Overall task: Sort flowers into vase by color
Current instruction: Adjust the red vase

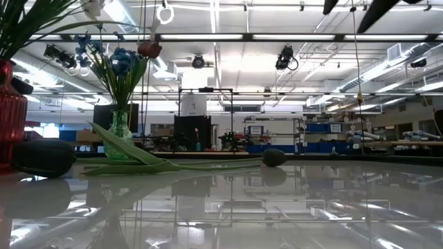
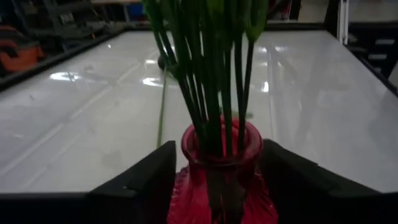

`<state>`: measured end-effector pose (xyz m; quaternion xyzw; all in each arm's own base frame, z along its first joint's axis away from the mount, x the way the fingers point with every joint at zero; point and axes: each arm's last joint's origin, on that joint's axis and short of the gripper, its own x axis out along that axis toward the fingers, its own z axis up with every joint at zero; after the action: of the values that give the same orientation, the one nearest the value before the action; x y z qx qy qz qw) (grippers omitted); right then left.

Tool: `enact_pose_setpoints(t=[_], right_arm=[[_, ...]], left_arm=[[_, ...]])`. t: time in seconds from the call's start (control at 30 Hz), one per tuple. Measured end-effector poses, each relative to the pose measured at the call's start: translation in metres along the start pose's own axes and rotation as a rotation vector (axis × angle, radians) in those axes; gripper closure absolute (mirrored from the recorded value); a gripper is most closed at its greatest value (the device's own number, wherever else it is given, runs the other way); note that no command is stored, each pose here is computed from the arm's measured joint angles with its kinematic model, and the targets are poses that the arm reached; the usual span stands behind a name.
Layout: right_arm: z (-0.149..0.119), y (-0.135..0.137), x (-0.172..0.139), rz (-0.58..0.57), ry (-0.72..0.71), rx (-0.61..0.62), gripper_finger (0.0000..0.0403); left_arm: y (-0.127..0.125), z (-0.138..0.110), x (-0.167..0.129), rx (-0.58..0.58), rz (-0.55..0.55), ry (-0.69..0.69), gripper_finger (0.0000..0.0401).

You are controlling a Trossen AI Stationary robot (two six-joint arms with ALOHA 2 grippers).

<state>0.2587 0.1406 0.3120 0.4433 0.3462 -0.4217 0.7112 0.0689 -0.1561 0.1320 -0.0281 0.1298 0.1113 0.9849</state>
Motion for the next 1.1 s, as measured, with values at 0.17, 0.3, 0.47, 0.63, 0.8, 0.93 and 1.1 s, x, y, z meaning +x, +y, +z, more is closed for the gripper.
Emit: enact_pose_setpoints(t=[0.17, 0.3, 0.47, 0.63, 0.8, 0.93, 1.1], right_arm=[[-0.003, -0.003, 0.013, -0.032, 0.051, 0.188, 0.0137], [-0.003, -0.002, 0.025, -0.035, 0.112, 0.208, 0.0139], [0.002, 0.002, 0.043, 0.008, 0.128, 0.248, 0.0143], [0.01, 0.005, 0.064, 0.057, 0.125, 0.324, 0.0149], [0.019, 0.009, 0.079, 0.134, 0.112, 0.367, 0.0156], [0.025, 0.013, 0.083, 0.177, 0.096, 0.369, 0.0158], [0.026, 0.014, 0.083, 0.19, 0.08, 0.361, 0.0158]], left_arm=[[0.0, 0.002, -0.002, -0.03, -0.018, 0.087, 0.0139], [0.002, 0.009, -0.005, -0.071, -0.052, 0.157, 0.013], [0.008, 0.023, -0.012, -0.077, -0.128, 0.252, 0.0129], [0.014, 0.035, -0.016, -0.1, -0.197, 0.33, 0.0129], [0.02, 0.042, -0.016, -0.122, -0.2, 0.307, 0.0129], [0.024, 0.042, -0.011, -0.08, -0.14, 0.274, 0.0129], [0.025, 0.043, -0.009, -0.063, -0.131, 0.267, 0.0129]])
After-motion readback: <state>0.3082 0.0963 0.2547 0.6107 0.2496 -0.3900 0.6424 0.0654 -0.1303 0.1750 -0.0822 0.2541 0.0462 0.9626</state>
